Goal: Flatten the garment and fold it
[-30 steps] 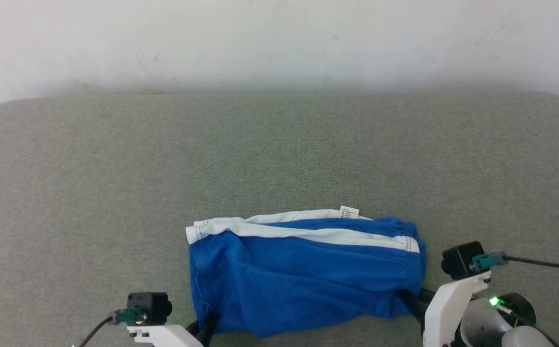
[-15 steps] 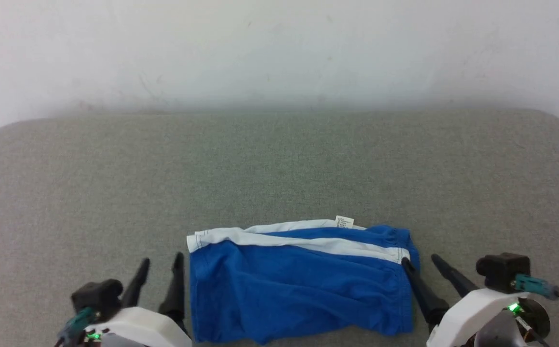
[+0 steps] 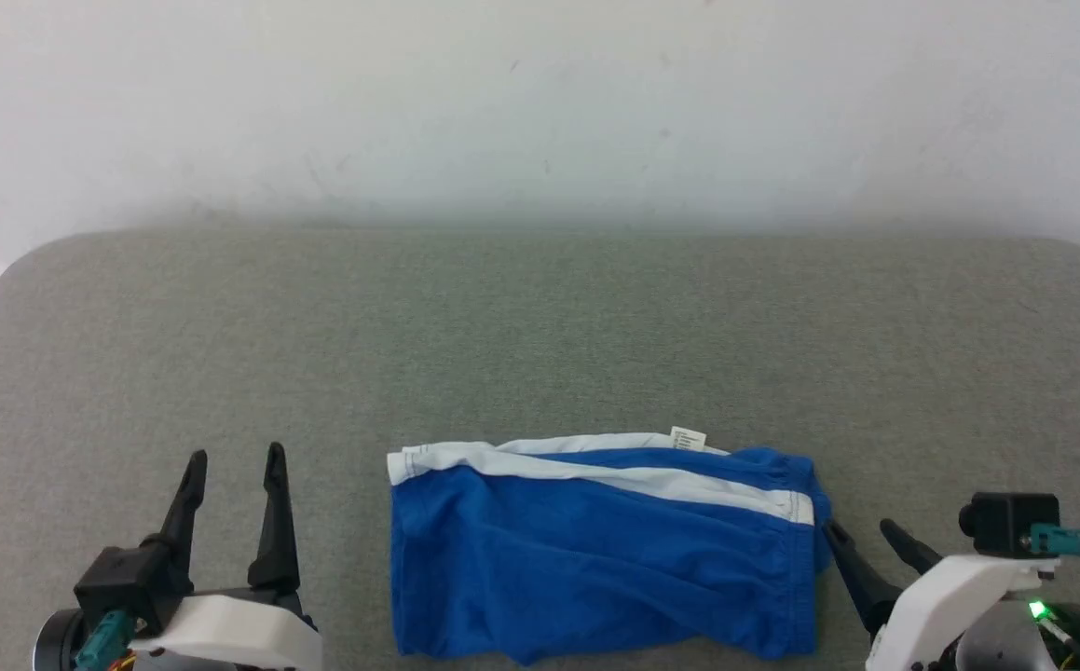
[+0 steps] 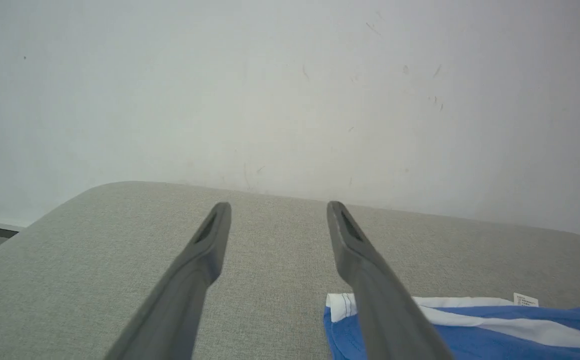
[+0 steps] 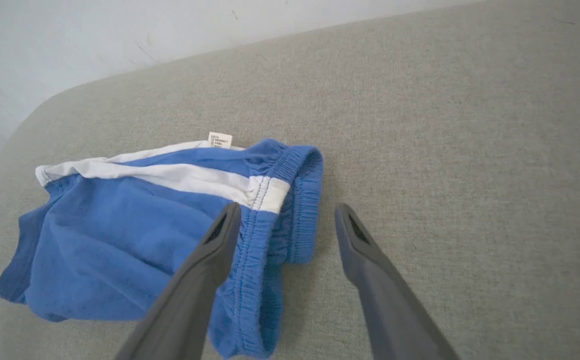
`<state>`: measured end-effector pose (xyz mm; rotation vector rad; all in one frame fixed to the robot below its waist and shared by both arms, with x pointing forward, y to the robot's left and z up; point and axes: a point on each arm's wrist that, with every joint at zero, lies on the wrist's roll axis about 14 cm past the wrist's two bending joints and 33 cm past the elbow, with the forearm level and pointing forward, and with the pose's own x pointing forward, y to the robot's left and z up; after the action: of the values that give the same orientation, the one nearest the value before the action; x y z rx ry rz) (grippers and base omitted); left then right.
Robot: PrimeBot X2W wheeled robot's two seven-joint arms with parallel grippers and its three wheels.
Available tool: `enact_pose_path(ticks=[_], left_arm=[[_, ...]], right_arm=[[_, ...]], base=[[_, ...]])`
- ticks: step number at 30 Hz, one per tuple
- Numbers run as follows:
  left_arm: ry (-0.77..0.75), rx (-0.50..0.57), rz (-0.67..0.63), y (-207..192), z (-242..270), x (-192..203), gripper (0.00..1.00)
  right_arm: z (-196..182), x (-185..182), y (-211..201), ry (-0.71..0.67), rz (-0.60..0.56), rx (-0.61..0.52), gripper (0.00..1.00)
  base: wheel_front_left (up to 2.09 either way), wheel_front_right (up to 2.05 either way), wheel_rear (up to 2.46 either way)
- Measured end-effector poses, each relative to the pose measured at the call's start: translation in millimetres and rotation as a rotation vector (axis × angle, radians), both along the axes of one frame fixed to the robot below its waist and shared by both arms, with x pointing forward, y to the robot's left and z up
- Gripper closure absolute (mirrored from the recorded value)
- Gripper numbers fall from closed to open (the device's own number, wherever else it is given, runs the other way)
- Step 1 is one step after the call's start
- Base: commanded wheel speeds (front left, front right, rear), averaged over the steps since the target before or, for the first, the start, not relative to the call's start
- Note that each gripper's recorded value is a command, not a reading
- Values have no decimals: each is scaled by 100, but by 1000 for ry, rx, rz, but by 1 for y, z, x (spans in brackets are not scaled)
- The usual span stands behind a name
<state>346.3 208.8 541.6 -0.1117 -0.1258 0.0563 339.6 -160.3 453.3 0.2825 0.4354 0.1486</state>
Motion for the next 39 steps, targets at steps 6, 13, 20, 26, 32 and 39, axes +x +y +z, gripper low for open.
enact_pose_path(ticks=[6, 13, 20, 26, 32, 39], left_arm=[[4, 34, -4, -1, -4, -4, 0], [35, 41, -3, -4, -16, -3, 0], [79, 44, -3, -1, -31, -6, 0], [89, 59, -3, 3, -34, -8, 0], [85, 65, -16, 0, -31, -8, 0], [99, 71, -30, -4, -33, -10, 0]], right_arm=[[-16, 16, 15, 123, 88, -8, 0], [-65, 22, 17, 352, 150, -79, 0], [-85, 17, 37, 480, 230, -70, 68], [-78, 15, 52, 462, 265, -34, 100], [-60, 23, 42, 365, 228, -25, 100], [-45, 23, -22, 307, 61, -44, 100]], base=[[0, 0, 0], [0, 0, 0], [0, 0, 0], [0, 0, 0], [0, 0, 0], [0, 0, 0]])
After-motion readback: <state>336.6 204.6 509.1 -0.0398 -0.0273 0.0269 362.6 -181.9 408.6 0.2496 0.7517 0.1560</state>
